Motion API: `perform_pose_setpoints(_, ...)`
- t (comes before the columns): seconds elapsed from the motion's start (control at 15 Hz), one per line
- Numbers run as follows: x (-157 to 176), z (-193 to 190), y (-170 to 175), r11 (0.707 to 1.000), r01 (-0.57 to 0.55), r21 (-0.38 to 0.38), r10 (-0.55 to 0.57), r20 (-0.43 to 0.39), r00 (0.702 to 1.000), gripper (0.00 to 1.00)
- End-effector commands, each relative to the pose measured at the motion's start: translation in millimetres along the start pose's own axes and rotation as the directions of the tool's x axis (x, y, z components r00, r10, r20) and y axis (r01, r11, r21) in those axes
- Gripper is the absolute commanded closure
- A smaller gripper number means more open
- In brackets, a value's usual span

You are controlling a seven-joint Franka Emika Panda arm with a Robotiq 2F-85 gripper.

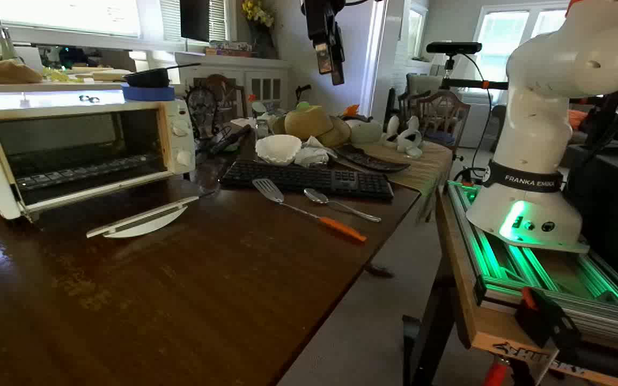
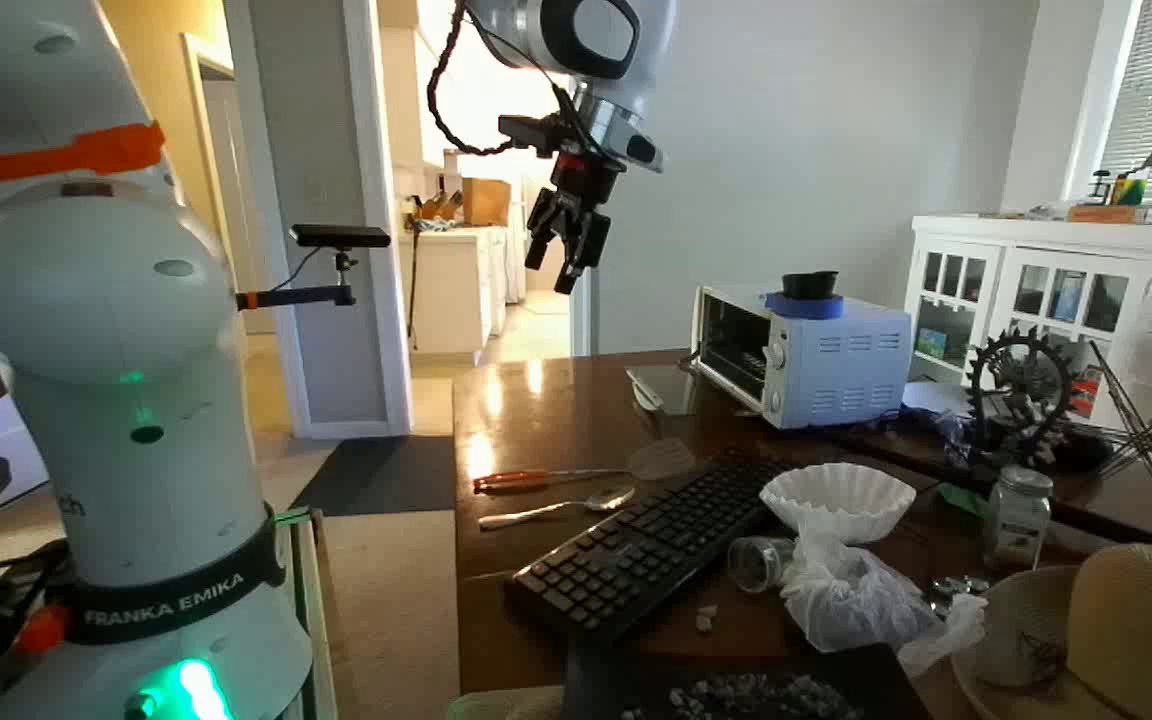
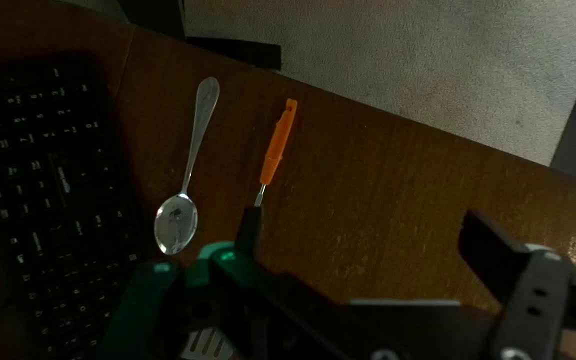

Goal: Transfer a spoonful of contents from the black plate to the table

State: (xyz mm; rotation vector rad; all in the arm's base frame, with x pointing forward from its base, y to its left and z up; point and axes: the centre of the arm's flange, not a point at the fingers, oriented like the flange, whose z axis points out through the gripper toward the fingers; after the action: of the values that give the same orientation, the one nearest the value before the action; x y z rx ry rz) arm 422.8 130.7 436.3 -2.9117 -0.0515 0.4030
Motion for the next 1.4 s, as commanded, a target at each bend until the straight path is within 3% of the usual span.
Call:
perform_pose_setpoints(0.0,0,0,0,1.000,0.000,0.000,0.000,0.000,1.000,0.00)
perform_pose_setpoints(0.47,0,0,0,1.000,0.000,0.000,0.000,0.000,1.000,0.00)
perform_pose_setpoints(0.8,-2,70,-7,0.996,-0.075,-0.041,0.075,-0.013,0.997,0.00)
perform_pose_setpoints(1.07,-17,124,-5,0.964,-0.243,-0.110,0.223,-0.166,0.961,0.00)
perform_pose_setpoints(1.33,-27,163,30,0.930,-0.319,-0.185,0.255,-0.302,0.919,0.00)
